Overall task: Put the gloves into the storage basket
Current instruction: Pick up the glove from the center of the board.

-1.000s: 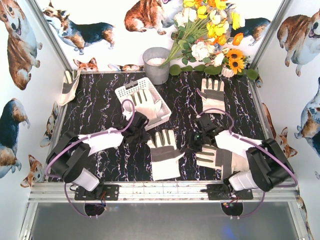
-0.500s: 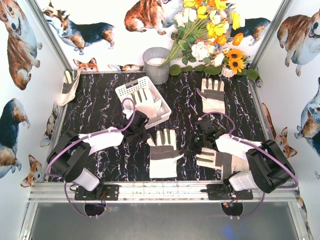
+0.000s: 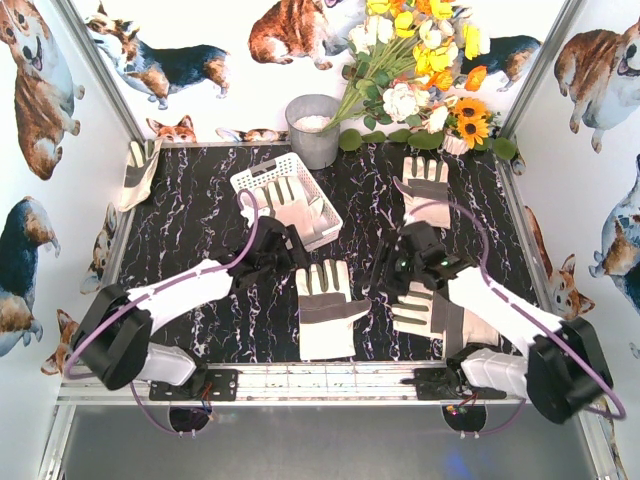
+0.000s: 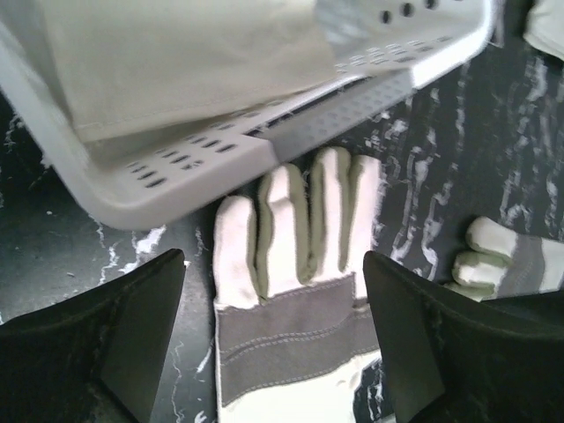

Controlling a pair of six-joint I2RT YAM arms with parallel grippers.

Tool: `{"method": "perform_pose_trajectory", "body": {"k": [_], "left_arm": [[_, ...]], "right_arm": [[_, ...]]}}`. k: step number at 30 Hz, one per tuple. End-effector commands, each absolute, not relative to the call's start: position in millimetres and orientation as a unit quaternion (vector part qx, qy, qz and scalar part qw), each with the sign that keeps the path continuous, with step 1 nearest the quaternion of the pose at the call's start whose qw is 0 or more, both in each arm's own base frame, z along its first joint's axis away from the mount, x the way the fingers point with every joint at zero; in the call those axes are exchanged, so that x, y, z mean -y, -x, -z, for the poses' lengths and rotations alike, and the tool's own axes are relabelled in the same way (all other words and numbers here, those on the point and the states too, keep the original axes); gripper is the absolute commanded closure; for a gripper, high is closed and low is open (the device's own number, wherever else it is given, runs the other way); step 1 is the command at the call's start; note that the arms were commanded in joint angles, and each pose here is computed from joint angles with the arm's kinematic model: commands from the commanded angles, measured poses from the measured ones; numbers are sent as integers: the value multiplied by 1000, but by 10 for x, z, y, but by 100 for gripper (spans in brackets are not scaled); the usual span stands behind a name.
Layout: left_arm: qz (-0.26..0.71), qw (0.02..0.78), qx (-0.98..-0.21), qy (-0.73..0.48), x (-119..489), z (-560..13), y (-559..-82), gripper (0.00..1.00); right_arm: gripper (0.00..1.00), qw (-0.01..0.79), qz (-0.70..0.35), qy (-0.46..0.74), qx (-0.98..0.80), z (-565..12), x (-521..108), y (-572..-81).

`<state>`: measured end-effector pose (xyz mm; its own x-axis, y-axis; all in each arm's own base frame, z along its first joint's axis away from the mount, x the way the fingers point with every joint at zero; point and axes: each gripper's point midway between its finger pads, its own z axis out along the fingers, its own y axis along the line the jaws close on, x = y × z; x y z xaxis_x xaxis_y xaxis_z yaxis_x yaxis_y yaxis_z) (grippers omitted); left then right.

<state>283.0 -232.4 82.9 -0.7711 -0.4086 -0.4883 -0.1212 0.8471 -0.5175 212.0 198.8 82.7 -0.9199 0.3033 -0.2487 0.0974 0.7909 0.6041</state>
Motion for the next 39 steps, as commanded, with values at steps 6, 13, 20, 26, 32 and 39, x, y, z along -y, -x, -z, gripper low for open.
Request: {"method": "perform_pose_trajectory", "body": {"k": [6,13,20,26,32,39], "left_arm": [[277,376,-883,43,2386,-1596,-2772,8],[205,401,-892,33,1956,-1862,-3023,4],[150,429,-888,65,1257,-1883,-3336,4],[120,457,-868,150,487,-1845,-3428,4],[33,463,-858,220,-130,-1678,-3278,1],[2,453,-868,202,-213,-1693,-3274,1]], "right_arm": [[40,333,-217,-73,-915,-1701,-1382,-2598],[37,373,-139,-66,-915,-1889,-1045,-2804],[30,367,-114,-57,-921,-1810,-966,-3034],[24,360,-77,-83,-926,-1539,-660,-3415],[24,367,2,-96,-925,-1371,-327,-3873],[26,343,24,-112,-932,-1073,-180,-4364]]}}
